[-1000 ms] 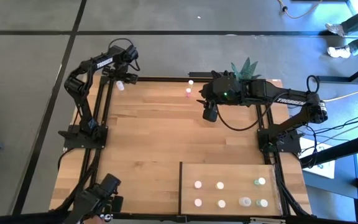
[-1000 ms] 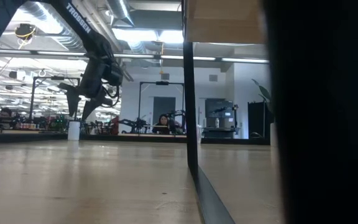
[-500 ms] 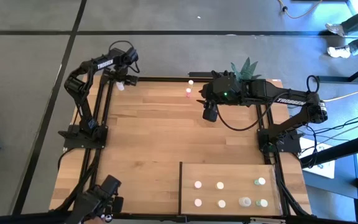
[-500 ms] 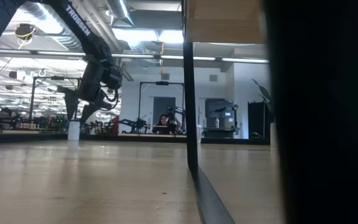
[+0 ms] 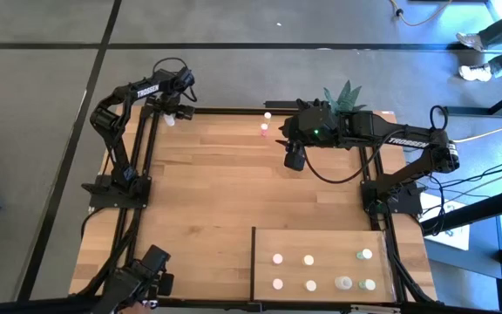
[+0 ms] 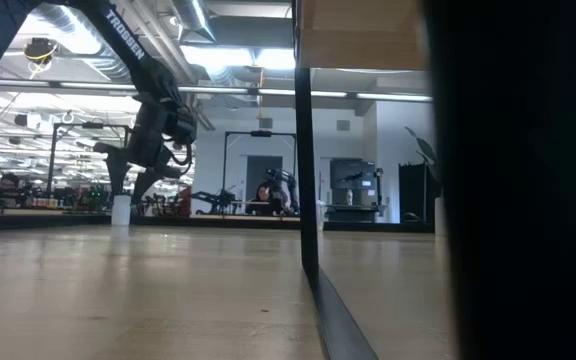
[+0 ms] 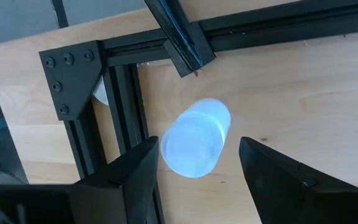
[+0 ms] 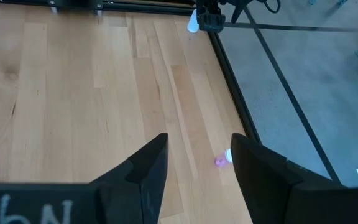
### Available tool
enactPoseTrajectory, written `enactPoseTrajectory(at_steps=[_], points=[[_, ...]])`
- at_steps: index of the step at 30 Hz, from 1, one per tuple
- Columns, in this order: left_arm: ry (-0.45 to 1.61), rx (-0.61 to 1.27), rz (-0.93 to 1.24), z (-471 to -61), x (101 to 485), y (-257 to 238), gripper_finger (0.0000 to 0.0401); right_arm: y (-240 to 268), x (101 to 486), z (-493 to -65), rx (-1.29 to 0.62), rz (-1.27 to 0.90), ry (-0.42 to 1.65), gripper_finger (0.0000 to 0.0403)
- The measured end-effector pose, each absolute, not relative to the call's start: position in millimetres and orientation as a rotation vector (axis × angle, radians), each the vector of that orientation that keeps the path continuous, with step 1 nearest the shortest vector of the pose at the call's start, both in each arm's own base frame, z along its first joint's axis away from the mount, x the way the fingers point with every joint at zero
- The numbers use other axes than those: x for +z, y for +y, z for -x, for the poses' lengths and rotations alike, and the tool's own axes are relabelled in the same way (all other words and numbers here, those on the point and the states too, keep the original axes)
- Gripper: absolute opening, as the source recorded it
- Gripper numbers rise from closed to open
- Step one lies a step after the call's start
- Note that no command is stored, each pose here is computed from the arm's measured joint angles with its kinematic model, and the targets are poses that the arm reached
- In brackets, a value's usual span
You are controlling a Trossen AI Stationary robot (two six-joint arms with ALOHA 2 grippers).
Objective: Pick and place medicine bottles onto shelf by color
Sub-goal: Put the top transparent pill bottle on the shelf aligned with the other transparent pill bottle
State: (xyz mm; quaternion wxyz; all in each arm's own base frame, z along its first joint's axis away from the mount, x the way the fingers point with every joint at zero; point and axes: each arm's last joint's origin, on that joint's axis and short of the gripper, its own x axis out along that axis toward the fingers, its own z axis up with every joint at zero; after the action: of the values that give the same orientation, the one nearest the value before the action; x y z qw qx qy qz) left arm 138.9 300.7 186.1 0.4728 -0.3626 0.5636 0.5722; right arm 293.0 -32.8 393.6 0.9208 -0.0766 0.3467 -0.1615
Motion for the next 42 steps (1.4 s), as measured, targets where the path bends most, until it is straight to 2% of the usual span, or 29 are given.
enactPoseTrajectory(at_steps=[18,33,42], points=[[1.383,1.402,0.882,-138.7,186.1,300.7,0.0214,-32.8,393.6,-293.0,-0.332,0.157,0.712,0.0177],[1.39,1.408,0.876,-138.2,186.3,300.3,0.013,-32.7,393.6,-293.0,-0.334,0.152,0.711,0.0177],[1.425,1.384,0.86,-137.3,187.4,298.7,0.0107,-32.7,393.6,-292.9,-0.334,0.151,0.711,0.0177]])
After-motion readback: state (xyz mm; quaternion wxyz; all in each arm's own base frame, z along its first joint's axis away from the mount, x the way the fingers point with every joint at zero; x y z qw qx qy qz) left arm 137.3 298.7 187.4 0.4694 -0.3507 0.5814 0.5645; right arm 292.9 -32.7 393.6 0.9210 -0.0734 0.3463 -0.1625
